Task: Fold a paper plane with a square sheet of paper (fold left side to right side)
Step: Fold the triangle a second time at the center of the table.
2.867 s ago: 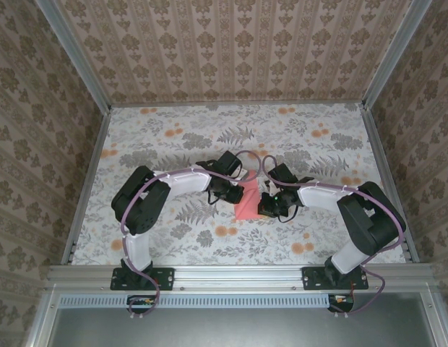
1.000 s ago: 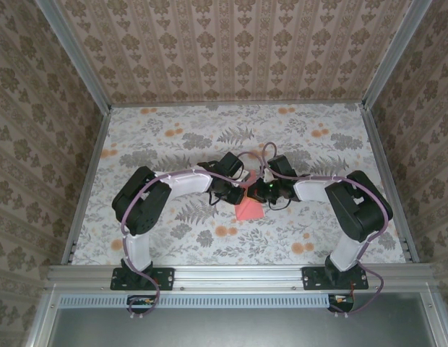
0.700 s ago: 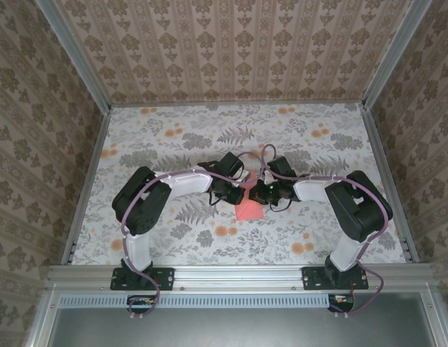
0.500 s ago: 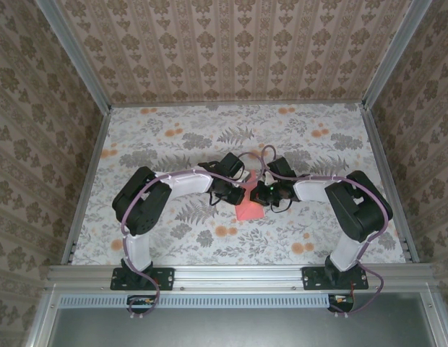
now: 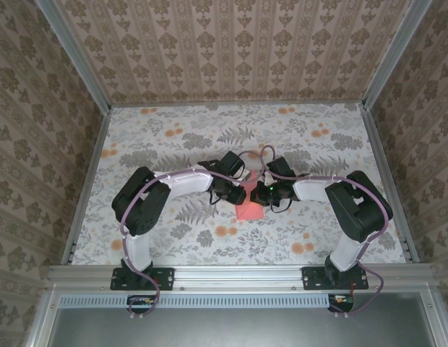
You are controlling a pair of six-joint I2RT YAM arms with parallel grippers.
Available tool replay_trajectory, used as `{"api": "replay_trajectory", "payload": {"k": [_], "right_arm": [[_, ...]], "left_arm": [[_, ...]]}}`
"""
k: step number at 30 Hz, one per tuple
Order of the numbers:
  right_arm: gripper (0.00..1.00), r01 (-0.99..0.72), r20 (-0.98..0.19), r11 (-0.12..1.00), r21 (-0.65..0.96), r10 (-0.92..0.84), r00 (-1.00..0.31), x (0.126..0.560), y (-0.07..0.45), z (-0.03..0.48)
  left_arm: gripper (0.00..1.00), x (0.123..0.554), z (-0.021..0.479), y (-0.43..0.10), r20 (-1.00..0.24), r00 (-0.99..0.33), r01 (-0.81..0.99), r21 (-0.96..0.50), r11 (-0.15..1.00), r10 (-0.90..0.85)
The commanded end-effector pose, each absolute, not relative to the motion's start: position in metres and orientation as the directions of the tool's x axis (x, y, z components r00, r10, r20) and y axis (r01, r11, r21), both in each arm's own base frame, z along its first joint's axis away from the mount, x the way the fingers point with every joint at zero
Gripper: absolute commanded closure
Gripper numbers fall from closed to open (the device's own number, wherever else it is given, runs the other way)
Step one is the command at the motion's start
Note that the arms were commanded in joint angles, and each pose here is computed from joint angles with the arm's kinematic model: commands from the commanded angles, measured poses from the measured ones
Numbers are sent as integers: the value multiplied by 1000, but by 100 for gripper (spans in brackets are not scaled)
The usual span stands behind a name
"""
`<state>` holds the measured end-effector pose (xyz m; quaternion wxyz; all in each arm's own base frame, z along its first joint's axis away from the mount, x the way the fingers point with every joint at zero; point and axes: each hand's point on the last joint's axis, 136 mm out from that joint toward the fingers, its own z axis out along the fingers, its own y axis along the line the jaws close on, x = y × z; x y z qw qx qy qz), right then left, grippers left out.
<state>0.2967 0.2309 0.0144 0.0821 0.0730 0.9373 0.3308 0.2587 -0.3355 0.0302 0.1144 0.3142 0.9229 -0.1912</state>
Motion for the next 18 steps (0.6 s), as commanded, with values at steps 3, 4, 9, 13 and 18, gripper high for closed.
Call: {"api": "replay_trajectory", "payload": {"k": [3,4,9,13,18], "right_arm": [[100,144,-41,829,540,197,-980,280,214,-10],[100,142,-44,829,540,196,-980,280,214,-9],[100,143,-41,829,541,196,-980,280,215,-9],[100,142,-41,828,542,195,-980,281,215,-9],[100,143,-37,828,542,194,-980,281,216,-10]], "left_arm": [[70,266,78,-329,-395,-785,604,-321,729,477],[70,263,81,-328,-395,-788,603,-335,724,473],[70,234,91,-340,-364,-809,588,-497,638,462],[70,211,93,-355,-317,-835,538,-641,548,449],[71,191,84,-363,-259,-836,506,-702,501,483]]}}
